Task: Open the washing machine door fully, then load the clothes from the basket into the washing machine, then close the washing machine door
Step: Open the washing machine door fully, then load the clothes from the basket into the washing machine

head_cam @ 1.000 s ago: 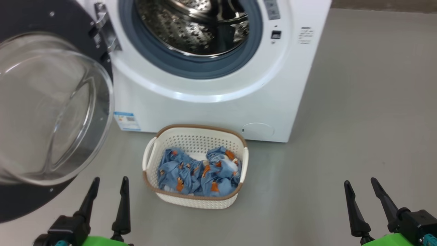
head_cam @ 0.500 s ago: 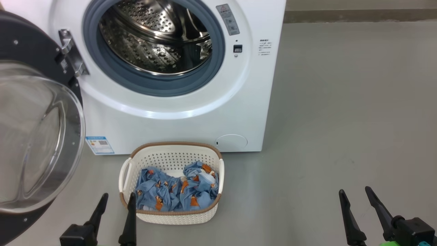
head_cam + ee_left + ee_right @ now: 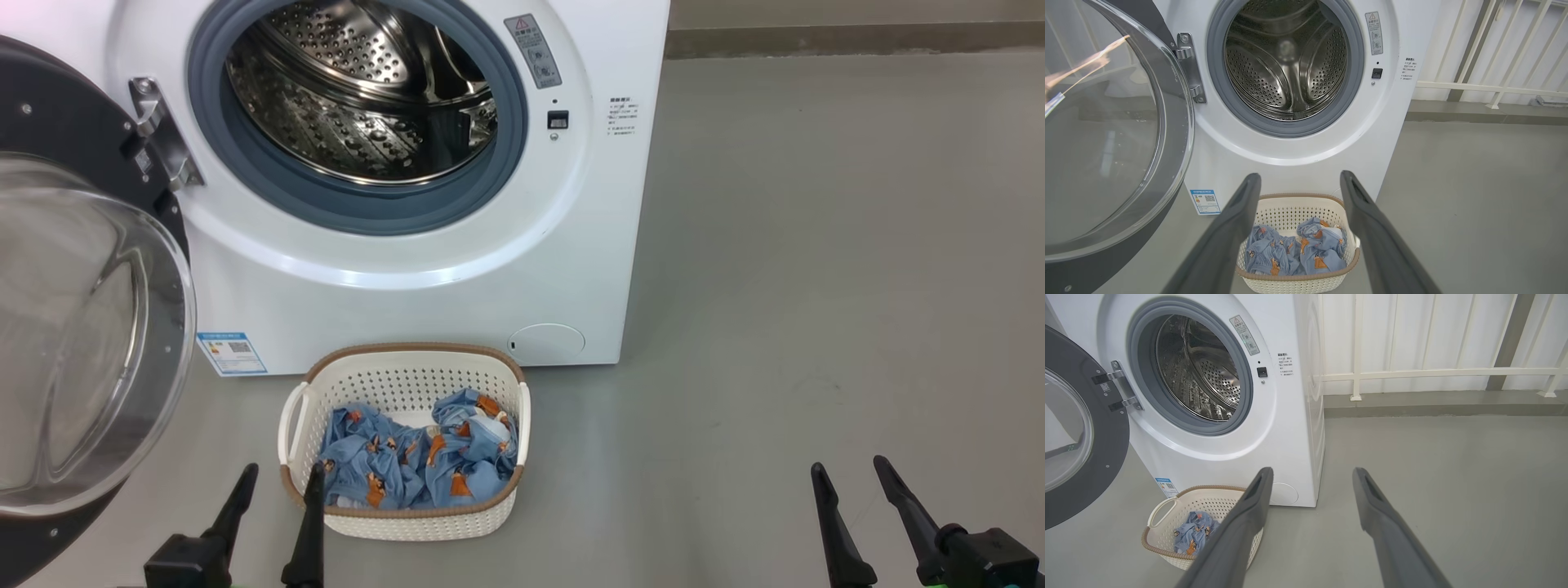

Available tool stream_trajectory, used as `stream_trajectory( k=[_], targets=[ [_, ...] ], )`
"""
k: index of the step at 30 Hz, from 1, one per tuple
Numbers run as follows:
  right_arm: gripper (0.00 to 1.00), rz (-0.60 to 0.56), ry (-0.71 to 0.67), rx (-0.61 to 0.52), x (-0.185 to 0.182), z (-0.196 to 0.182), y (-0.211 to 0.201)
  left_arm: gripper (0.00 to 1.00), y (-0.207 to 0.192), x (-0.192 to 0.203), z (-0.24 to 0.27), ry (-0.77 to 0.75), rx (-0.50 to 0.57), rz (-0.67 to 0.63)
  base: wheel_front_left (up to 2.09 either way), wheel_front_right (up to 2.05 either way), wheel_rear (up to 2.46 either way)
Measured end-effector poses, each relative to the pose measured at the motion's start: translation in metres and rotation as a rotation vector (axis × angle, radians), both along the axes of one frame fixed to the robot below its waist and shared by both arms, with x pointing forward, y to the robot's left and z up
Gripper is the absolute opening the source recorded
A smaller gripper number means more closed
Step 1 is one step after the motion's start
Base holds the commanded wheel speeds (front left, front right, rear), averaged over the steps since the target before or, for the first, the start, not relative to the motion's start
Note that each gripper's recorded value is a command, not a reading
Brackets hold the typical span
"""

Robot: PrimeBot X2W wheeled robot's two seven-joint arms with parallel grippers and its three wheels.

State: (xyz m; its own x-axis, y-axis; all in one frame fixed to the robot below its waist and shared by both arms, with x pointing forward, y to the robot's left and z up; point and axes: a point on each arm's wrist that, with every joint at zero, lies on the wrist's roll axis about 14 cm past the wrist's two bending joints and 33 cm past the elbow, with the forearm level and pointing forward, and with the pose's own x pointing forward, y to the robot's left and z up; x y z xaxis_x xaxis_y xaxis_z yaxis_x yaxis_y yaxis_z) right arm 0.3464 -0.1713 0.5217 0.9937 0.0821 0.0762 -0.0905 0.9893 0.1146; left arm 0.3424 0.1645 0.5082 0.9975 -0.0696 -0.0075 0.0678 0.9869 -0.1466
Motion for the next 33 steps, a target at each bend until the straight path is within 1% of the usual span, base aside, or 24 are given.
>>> stream_trajectory(
  k=[11,15,27,33],
  targets=[
    [1.00,-0.002,0.001,0.001,-0.0012,-0.0010,-0.0006,1.00,-0.0021,0.0002,-0.0012,0.004,0.004,-0.004,0.01,-0.01,0.01],
    [1.00,-0.004,0.002,0.002,-0.0018,-0.0013,-0.0009,1.00,-0.0032,0.0003,-0.0039,0.017,0.008,-0.008,0.40,-0.50,0.10],
    [1.00,-0.001,0.007,0.002,-0.0006,-0.0031,-0.0001,1.00,-0.0009,0.0041,-0.0009,0.009,0.026,-0.002,1.37,-1.37,0.00],
    [1.00,0.001,0.007,0.011,0.0000,-0.0029,0.0006,1.00,-0.0001,0.0054,0.0025,-0.006,0.027,0.003,0.67,-0.67,0.00]
  ],
)
